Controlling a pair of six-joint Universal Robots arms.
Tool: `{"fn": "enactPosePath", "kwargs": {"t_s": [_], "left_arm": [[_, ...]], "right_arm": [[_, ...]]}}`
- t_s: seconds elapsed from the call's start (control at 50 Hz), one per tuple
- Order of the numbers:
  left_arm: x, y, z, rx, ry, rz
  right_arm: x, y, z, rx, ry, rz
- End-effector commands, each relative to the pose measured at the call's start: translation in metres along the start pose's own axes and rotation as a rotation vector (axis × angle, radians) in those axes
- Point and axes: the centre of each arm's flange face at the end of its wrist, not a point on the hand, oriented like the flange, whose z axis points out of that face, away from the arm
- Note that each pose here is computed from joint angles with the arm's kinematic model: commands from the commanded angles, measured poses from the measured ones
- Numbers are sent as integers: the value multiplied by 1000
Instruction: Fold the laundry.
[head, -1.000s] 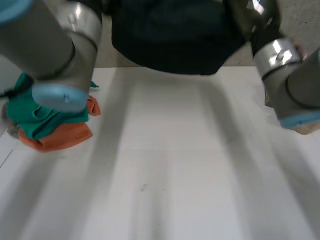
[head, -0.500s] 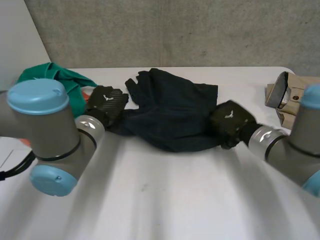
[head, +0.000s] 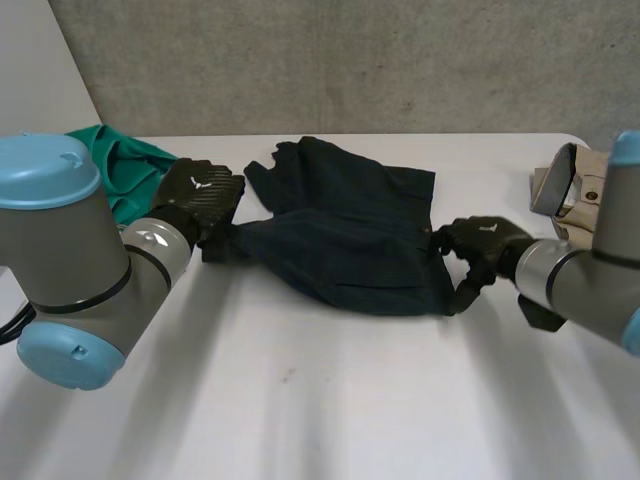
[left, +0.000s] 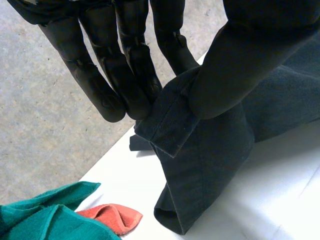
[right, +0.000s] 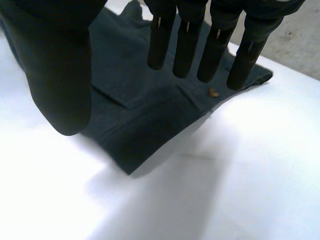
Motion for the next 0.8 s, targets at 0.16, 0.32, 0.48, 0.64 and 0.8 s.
{"fn": "enactPosePath", "kwargs": {"t_s": [0.16,0.32,0.48,0.64,0.8], "left_arm": [[-3,-2,-3,-42,-7,-2],[3,4,-16,-146,19,19],[14,17,-62,-355,171,178],[36,33,-127,-527,446,338],[44,23,-136,-499,489,346]], "right_arm": [[-32,39,34,78,106,-29],[-31,42,31,73,128,-26],[-15,-4,-19,163,99,-211],[-12,24,-82,-267,-120,-497],[-6,11,-70,-169,-71,-520]]}}
